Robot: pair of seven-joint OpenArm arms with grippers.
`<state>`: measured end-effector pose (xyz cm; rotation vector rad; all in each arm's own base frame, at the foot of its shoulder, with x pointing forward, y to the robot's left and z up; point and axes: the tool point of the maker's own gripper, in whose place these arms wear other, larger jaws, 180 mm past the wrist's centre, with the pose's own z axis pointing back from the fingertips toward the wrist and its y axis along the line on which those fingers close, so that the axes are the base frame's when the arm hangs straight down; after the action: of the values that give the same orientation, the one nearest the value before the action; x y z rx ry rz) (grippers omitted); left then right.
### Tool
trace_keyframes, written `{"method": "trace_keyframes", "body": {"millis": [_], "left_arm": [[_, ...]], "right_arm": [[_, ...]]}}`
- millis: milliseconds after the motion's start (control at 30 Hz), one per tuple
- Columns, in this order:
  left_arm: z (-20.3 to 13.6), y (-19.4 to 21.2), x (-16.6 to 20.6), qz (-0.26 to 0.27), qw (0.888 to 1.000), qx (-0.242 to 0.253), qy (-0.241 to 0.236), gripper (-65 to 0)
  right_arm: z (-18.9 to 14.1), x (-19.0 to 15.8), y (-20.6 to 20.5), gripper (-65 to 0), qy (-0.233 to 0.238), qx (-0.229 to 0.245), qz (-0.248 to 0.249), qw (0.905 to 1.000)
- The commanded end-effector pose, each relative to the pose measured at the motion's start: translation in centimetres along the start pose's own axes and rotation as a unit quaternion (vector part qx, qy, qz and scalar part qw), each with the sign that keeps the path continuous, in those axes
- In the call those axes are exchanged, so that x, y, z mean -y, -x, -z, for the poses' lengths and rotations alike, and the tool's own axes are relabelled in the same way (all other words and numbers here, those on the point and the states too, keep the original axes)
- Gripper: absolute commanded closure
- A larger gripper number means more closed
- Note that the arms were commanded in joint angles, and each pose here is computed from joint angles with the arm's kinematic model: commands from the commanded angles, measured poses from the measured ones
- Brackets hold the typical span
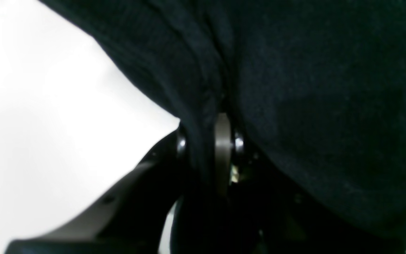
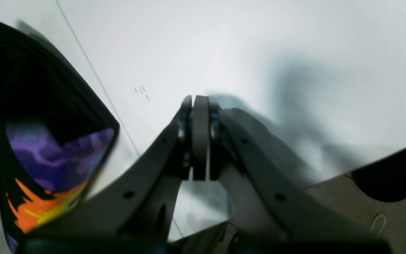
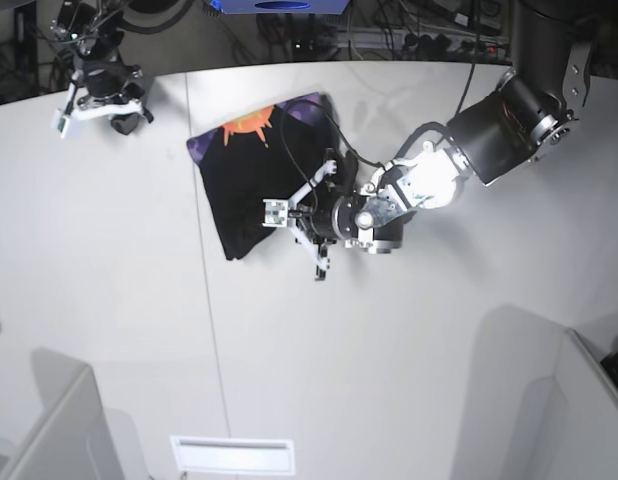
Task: Fold the T-shirt properly
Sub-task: 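Drag the bundle with the left gripper to square it, then release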
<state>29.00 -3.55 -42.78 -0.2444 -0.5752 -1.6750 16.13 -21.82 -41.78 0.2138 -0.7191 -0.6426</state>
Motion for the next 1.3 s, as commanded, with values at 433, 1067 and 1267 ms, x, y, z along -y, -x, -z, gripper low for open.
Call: {"method": "trace_keyframes", "body": {"millis": [433, 1067, 1267], "left_arm": [[0.3, -2.8, -2.0, 0.051, 0.998, 0.029, 0.007, 0.0], [1.7, -3.6, -3.6, 0.085, 0.995, 0.035, 0.026, 0.0], [1.2, -4.0, -4.6, 0.088, 0.995, 0.037, 0.016, 0.0]], "right_arm": [[0.0, -0.7, -0.9, 0.0, -0.012, 0.015, -0.007, 0.9998], [0.6, -6.0, 3.8, 0.0, -0.079, -0.049, -0.031, 0.9952], [0.7, -7.3, 4.7, 0.0, -0.096, -0.061, -0.037, 0.9928]]}}
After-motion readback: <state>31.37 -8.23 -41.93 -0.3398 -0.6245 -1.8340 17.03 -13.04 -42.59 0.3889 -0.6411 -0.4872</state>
